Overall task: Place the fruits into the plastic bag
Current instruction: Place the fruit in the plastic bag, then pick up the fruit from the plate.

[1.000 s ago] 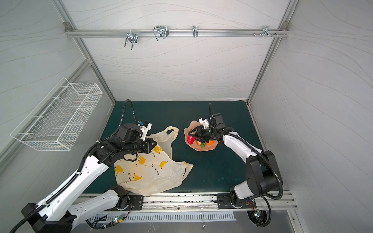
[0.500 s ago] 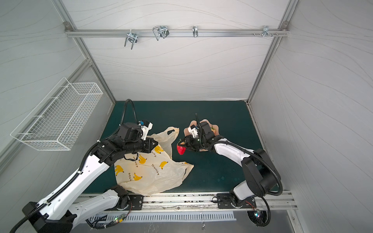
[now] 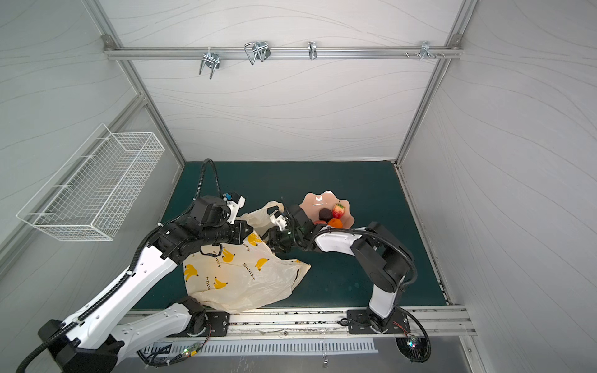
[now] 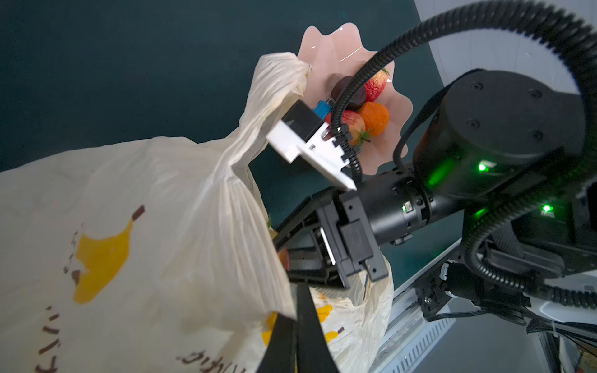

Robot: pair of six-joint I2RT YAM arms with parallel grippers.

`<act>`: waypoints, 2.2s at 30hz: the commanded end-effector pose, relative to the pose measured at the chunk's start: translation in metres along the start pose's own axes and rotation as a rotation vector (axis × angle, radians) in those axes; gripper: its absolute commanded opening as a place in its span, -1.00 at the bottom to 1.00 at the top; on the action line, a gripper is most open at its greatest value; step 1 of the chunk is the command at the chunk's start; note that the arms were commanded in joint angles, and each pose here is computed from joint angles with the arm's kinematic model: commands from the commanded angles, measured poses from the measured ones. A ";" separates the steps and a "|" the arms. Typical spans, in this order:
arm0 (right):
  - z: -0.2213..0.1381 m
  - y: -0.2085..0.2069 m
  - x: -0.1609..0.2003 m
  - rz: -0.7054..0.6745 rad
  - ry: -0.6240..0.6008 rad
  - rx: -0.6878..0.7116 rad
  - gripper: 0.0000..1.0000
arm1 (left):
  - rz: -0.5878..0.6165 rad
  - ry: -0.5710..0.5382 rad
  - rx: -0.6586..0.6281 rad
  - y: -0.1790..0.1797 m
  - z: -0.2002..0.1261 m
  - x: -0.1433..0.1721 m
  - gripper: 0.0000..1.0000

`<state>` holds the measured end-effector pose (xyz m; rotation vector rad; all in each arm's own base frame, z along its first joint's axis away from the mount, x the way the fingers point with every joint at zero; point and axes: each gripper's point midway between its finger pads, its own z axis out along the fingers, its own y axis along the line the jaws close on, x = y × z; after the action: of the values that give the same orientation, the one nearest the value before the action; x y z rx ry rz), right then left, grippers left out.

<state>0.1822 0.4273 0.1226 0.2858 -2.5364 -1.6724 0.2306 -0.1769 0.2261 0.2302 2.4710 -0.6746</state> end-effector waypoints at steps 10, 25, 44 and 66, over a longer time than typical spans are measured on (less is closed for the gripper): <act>0.091 0.045 0.042 0.088 0.219 -0.169 -0.21 | 0.033 -0.099 -0.009 0.001 -0.008 -0.029 -1.00; 0.120 0.040 0.060 0.157 0.352 -0.136 0.99 | 0.024 -0.124 -0.012 0.004 -0.014 -0.029 -1.00; 0.025 0.017 0.025 0.117 0.158 0.024 0.98 | -0.025 -0.152 -0.074 0.021 -0.036 -0.011 -1.00; -0.131 -0.006 -0.031 -0.097 -0.228 0.492 0.99 | -0.024 -0.150 -0.032 0.016 -0.038 -0.006 -1.00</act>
<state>0.2305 0.3448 0.1664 0.1693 -2.9655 -1.3382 0.2197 -0.1410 0.2398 0.1313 2.3814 -0.6066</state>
